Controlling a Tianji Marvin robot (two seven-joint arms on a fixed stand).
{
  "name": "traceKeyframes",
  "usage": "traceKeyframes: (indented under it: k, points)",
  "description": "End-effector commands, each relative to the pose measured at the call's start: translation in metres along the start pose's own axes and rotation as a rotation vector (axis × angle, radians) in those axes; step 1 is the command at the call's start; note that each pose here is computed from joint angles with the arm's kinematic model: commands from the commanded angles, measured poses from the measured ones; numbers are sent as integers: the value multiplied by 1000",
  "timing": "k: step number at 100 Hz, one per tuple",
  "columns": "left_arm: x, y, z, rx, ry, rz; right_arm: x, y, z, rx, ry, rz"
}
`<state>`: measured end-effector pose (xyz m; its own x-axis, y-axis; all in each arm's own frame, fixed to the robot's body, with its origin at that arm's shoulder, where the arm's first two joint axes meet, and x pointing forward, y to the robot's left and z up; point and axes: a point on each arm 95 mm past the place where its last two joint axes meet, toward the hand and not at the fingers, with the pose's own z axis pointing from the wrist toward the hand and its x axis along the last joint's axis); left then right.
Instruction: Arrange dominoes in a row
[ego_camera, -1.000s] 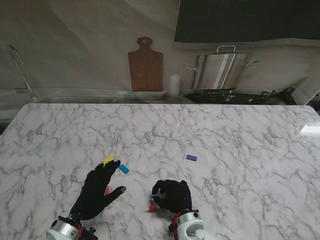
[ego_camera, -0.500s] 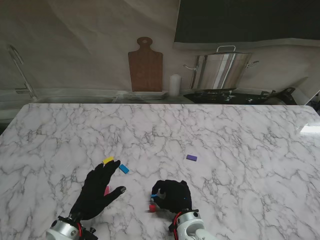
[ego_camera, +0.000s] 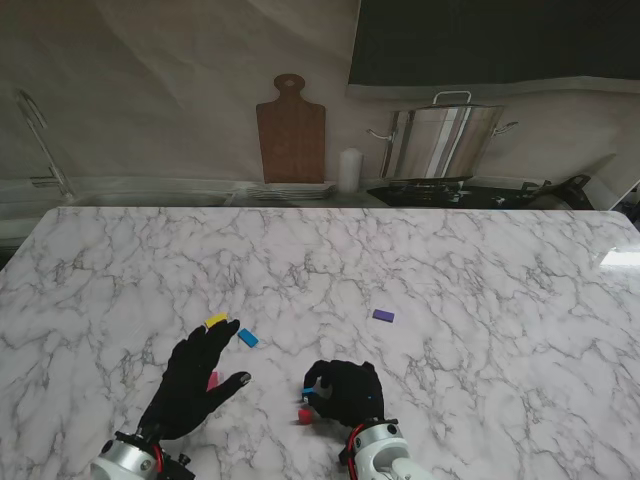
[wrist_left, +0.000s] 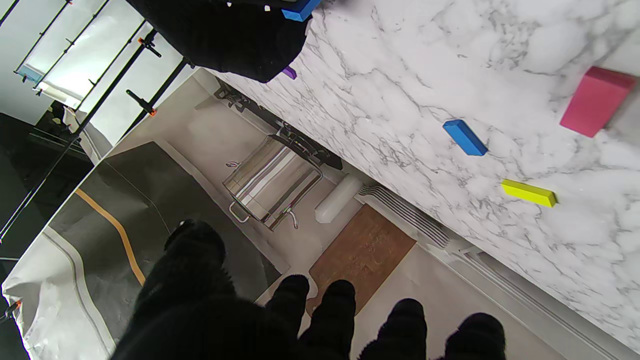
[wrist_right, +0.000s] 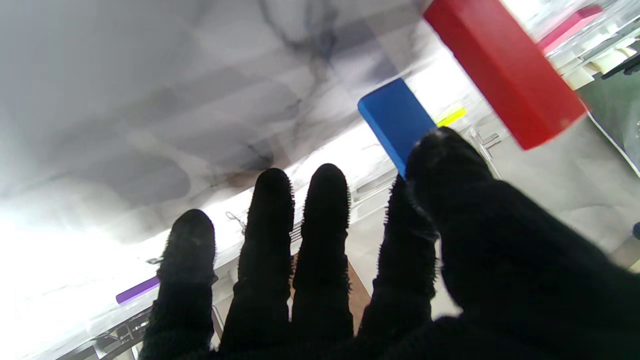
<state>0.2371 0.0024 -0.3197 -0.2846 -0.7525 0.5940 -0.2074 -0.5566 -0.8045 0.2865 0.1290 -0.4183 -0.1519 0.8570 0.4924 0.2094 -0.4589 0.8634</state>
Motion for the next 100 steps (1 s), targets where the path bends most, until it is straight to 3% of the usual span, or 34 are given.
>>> traceKeyframes:
  k: [1, 100]
  points:
    - [1, 3, -1, -14, 1, -4, 0, -1, -2, 5, -6, -3]
    - [1, 3, -1, -17, 1, -4, 0, -1, -1, -1, -21, -1]
